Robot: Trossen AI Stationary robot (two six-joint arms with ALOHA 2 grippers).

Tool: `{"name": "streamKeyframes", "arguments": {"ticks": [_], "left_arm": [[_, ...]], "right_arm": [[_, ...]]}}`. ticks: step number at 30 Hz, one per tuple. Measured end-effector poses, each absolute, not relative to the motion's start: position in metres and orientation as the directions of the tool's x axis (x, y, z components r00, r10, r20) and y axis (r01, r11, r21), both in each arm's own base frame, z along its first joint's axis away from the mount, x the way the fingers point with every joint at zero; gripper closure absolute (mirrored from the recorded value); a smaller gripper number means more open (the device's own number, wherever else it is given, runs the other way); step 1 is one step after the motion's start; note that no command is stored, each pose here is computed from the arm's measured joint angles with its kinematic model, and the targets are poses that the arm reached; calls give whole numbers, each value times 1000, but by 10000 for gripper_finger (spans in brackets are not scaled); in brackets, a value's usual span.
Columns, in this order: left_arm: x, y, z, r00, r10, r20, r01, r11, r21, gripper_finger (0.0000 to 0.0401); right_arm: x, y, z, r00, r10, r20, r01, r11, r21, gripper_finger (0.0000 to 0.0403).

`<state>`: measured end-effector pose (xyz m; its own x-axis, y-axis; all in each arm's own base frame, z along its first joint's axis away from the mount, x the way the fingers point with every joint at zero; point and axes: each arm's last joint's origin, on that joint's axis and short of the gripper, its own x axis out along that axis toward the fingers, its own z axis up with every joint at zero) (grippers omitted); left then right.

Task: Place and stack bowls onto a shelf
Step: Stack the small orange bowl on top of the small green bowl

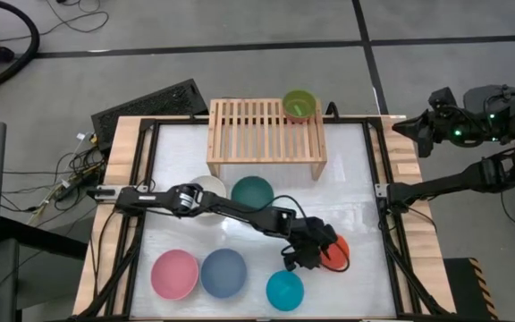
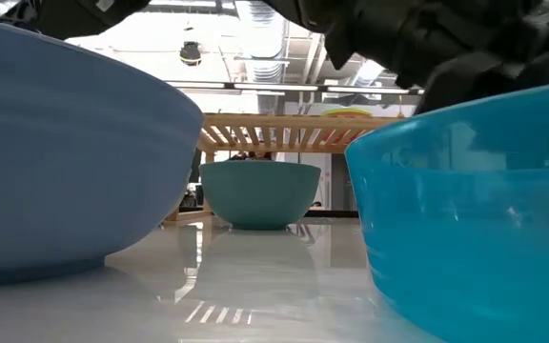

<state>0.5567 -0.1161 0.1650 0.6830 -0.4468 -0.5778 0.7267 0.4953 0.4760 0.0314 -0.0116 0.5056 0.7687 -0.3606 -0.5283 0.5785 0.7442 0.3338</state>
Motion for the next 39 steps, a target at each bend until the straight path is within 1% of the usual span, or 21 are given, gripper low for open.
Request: {"name": "streamKeyframes", "arguments": {"ticks": [4, 7, 10, 16, 17, 23, 26, 27, 29, 31, 36, 39], "left_arm": [[556, -113, 156, 639, -450, -624, 762, 476, 438, 222], [555, -111, 152, 626, -445, -641, 772, 467, 430, 242], [554, -109, 149, 621, -411, -667, 770, 475, 425, 279], [554, -105, 149, 630, -376, -680, 757, 494, 428, 382], [554, -105, 149, 630, -376, -680, 756, 500, 423, 391], [554, -108, 153, 632, -356, -688, 750, 505, 428, 400], [554, -110, 176, 635, -343, -693, 733, 551, 399, 401], [553, -110, 187, 656, -342, -673, 711, 580, 399, 401], [545, -108, 212, 679, -339, -651, 678, 629, 380, 401], [539, -103, 246, 735, -314, -601, 623, 663, 415, 401], [517, -76, 323, 860, -114, -498, 412, 731, 544, 401], [504, -49, 352, 884, 15, -468, 280, 783, 555, 401]], "right_arm": [[31, -12, 506, 769, -361, -528, 578, 746, 332, 327], [31, -12, 506, 769, -361, -528, 578, 746, 331, 327], [31, -12, 506, 769, -361, -528, 578, 746, 331, 327], [31, -12, 506, 769, -361, -528, 577, 747, 330, 327], [31, -12, 506, 768, -361, -528, 578, 747, 330, 327], [31, -12, 506, 768, -361, -528, 578, 745, 332, 327], [31, -12, 506, 769, -361, -528, 578, 745, 332, 327], [31, -12, 506, 769, -361, -528, 578, 745, 332, 327], [31, -12, 506, 768, -361, -528, 578, 745, 332, 327], [31, -12, 506, 769, -361, -528, 578, 745, 332, 327], [31, -12, 506, 768, -362, -528, 579, 745, 332, 327], [31, -12, 506, 769, -361, -528, 578, 745, 332, 327]]}}
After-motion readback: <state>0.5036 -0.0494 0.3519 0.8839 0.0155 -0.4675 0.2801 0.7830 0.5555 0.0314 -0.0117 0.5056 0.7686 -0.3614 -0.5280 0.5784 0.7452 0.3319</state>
